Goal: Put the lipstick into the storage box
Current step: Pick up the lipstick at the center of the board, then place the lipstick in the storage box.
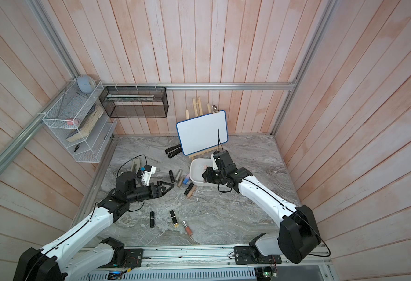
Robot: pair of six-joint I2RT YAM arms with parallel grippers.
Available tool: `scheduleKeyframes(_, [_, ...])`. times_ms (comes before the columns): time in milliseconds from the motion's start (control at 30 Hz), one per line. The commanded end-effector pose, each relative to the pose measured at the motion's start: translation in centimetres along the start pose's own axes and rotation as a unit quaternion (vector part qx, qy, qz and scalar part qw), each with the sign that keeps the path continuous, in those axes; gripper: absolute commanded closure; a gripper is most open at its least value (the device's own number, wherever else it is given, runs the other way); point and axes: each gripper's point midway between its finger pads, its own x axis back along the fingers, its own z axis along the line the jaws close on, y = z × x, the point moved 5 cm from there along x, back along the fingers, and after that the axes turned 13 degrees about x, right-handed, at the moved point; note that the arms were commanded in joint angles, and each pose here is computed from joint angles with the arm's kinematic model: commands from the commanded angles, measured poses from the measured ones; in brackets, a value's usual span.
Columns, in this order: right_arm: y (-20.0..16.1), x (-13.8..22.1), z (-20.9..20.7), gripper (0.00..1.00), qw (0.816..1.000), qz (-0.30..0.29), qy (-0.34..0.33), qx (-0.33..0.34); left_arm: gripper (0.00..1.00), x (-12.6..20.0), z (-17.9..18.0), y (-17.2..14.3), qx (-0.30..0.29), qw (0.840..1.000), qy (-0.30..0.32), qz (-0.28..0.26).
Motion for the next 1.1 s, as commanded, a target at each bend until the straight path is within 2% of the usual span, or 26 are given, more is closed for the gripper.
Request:
scheduleKeyframes(0, [1.5, -0.4, -0.1, 0.93, 0.999, -0.007, 0.033, 0.011, 0.04, -0.5, -0.8, 0.1, -0.005, 0.999, -0.038, 0.010])
scheduleKeyframes(200, [2.3, -3.1, -2.1, 0.93, 1.000, -0.002, 0.028, 0.001, 0.04, -1.5, -0.5, -0.4, 0.022, 0.997, -0.070, 0.034])
scheduleKeyframes(1067, [3.2, -13.2, -5.2, 0.93, 0.998, 0.055, 0.019, -0.015, 0.04, -0.4, 0.9, -1.6, 0.012, 0.999, -0.019, 0.032])
